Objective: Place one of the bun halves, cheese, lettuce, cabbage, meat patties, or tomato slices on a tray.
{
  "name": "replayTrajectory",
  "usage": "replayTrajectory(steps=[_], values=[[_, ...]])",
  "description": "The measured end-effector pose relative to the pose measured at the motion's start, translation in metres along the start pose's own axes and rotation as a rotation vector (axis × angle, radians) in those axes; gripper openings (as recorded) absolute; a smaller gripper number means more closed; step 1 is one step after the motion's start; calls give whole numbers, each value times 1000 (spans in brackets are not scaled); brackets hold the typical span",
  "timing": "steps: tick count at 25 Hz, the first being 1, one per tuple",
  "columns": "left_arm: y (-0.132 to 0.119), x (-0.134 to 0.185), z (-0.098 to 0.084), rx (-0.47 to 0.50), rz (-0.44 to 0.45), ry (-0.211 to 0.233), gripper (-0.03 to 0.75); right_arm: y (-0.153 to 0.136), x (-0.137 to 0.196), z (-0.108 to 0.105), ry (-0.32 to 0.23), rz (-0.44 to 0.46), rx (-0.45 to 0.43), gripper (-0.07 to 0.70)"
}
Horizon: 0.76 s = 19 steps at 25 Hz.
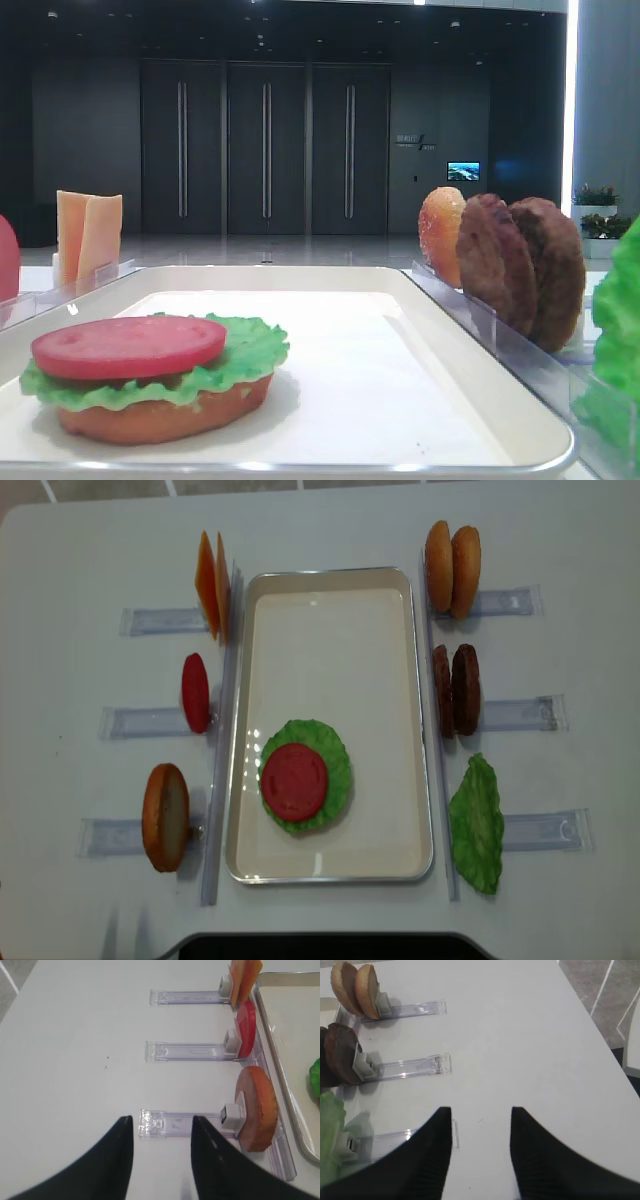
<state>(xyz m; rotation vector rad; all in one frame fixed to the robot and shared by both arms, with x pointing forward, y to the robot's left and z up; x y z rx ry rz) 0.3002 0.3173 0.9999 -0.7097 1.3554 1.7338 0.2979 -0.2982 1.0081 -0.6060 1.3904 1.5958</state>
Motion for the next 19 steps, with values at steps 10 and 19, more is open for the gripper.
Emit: replayTrajectory(steps=[10,19], values=[[0,0,0,0,0,-1,286,0,0,0,0,0,0,274],[0,0,0,0,-1,-1,228,0,0,0,0,0,0,274]])
Point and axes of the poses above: a point on each arm's last joint axis where the gripper is mounted, y pointing back along that axis away from the gripper, z along the wrist's bending axis when the last joint is at zero, x = y × z, the point moved 8 cm from there along -y, pointing out along that axis toward the gripper, and after that the axes turned 15 degrees about -y, right-handed, at the moved point
